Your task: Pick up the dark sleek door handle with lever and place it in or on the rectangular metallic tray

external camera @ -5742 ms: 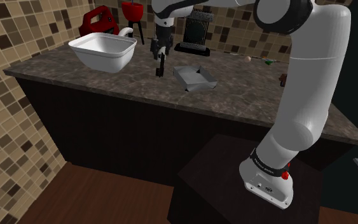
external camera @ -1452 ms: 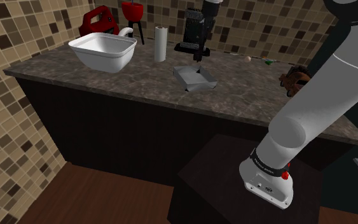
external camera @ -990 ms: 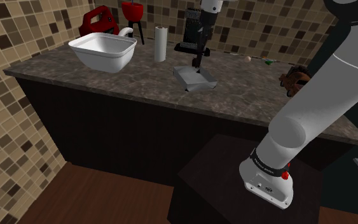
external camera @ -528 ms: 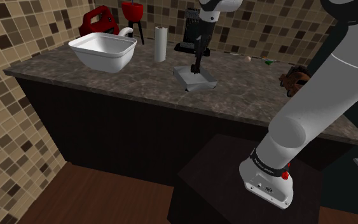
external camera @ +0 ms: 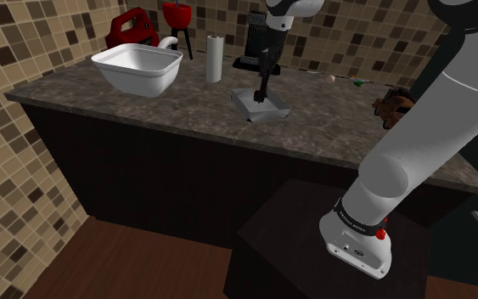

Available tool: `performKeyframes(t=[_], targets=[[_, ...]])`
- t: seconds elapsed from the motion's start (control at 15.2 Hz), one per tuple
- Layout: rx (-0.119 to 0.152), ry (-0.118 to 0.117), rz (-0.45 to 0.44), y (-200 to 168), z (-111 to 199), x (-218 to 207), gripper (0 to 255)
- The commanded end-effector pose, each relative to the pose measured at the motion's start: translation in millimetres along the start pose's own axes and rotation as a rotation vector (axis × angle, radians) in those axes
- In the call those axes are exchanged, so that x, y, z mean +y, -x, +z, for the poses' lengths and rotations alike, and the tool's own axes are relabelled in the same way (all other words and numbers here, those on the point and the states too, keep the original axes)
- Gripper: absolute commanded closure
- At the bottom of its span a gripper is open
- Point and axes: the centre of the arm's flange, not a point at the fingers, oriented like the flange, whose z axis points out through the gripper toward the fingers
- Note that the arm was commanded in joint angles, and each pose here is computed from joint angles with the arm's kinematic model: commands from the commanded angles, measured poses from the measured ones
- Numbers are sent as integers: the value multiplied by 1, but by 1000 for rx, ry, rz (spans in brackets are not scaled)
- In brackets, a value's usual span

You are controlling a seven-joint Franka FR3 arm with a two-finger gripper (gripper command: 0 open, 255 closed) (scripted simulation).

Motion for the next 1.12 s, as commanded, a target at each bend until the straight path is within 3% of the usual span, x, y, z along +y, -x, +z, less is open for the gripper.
performKeyframes(t=[0.0,0.26,0.53,1.06], targets=[[0,0,0,0,0,0,0],[0,0,0,0,0,0,0],[0,0,0,0,-50,0,0],[0,0,0,0,-50,0,0]])
